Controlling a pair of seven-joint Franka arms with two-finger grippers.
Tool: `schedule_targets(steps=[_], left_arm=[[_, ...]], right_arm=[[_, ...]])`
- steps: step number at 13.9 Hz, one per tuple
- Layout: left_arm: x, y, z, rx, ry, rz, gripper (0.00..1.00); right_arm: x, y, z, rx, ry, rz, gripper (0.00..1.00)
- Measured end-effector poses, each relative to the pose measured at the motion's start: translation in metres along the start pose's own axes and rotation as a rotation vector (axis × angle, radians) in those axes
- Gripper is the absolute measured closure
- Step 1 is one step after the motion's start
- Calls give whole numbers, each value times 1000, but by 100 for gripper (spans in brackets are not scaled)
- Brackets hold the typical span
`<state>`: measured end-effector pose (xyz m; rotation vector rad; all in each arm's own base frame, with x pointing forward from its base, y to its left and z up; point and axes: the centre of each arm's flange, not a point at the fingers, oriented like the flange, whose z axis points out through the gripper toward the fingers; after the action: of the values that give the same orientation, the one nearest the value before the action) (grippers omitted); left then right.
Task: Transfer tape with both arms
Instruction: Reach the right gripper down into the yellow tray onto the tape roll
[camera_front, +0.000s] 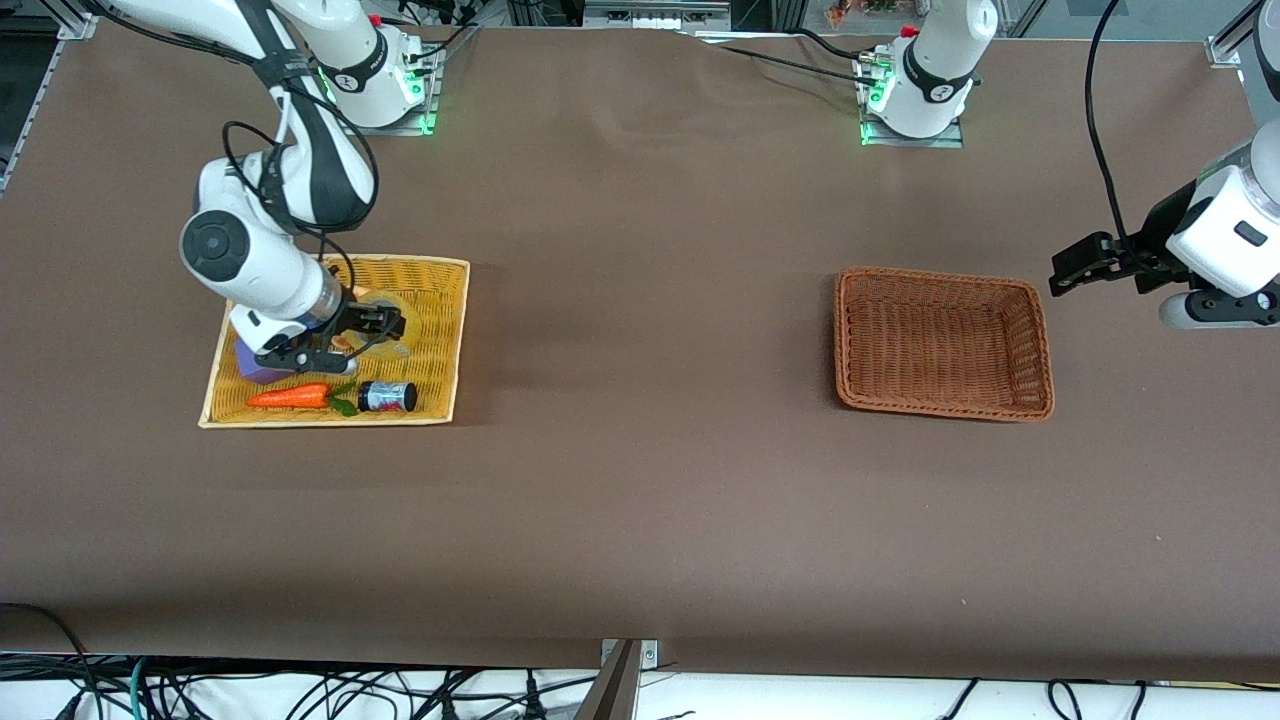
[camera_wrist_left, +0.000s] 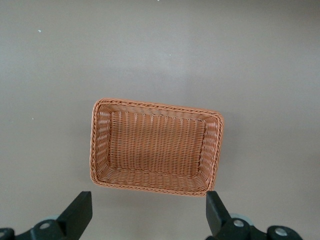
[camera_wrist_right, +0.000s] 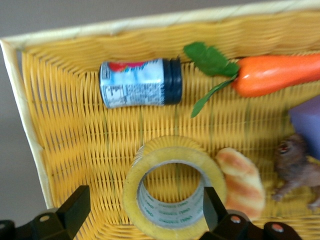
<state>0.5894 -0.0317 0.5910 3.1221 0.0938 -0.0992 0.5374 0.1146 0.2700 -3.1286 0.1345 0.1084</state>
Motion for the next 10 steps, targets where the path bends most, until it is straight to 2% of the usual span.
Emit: schedule_targets(steps=[10], left_arm=[[0, -2, -1, 0, 2, -4, 0]], right_arm=[[-33, 1, 52, 30, 79, 16, 0]])
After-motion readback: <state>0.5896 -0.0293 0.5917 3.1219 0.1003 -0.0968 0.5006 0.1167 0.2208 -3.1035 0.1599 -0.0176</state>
